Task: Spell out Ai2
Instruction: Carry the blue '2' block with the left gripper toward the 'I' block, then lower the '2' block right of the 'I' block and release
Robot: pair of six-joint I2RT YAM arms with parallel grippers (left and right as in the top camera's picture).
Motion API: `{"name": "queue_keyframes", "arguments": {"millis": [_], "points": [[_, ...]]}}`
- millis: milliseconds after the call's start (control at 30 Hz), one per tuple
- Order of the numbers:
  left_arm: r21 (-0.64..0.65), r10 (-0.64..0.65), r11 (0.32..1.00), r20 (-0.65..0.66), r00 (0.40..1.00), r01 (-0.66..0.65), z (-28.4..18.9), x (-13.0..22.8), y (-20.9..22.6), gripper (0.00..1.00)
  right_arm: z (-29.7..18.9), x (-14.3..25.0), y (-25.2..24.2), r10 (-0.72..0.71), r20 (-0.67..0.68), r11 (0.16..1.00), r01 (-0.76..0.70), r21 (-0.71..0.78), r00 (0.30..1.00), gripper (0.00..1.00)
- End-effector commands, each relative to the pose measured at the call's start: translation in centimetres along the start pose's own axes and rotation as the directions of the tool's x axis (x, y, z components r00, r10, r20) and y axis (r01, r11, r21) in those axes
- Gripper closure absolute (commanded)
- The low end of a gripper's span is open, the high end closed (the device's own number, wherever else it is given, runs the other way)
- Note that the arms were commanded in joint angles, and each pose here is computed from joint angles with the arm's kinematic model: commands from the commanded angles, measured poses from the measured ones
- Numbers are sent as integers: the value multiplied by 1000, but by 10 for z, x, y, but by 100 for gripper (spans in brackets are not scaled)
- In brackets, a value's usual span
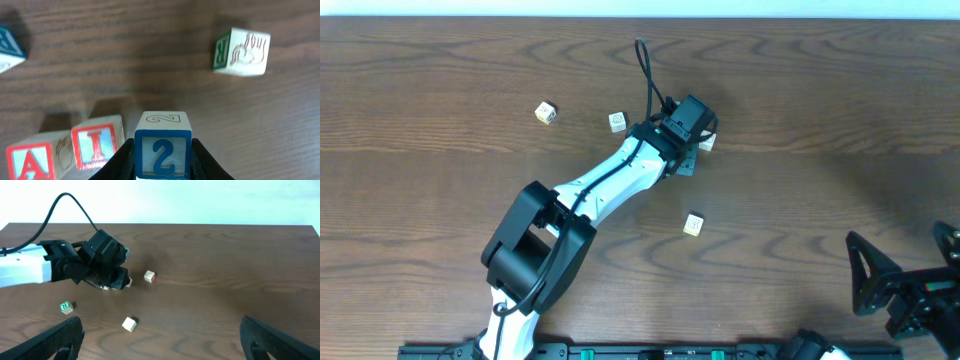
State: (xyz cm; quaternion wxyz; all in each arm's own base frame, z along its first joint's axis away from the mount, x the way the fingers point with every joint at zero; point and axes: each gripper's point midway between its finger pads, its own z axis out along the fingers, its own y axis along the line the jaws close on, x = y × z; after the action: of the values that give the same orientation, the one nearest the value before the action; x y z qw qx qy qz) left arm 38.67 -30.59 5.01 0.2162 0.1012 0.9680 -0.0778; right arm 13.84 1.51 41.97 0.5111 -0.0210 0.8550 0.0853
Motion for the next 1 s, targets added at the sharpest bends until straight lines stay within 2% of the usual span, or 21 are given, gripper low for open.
{"name": "queue_keyframes", "arguments": {"millis": [0, 433, 567, 967], "points": [[-34, -21, 999, 11, 1000, 21, 6, -4, 11, 94, -3, -3, -6, 25, 18, 999, -25, 21, 1000, 1], [-34, -35, 999, 14, 999, 35, 19, -6, 16, 94, -3, -8, -6, 43, 38, 999, -44, 26, 998, 1], [-6, -37, 999, -3, 999, 37, 19, -3, 11, 94, -3, -8, -6, 45, 41, 999, -46, 24, 998, 1], [-31, -88, 996, -43, 995, 87, 20, 8, 16, 94, -3, -9, -6, 57, 43, 998, -58, 23, 997, 1]]}}
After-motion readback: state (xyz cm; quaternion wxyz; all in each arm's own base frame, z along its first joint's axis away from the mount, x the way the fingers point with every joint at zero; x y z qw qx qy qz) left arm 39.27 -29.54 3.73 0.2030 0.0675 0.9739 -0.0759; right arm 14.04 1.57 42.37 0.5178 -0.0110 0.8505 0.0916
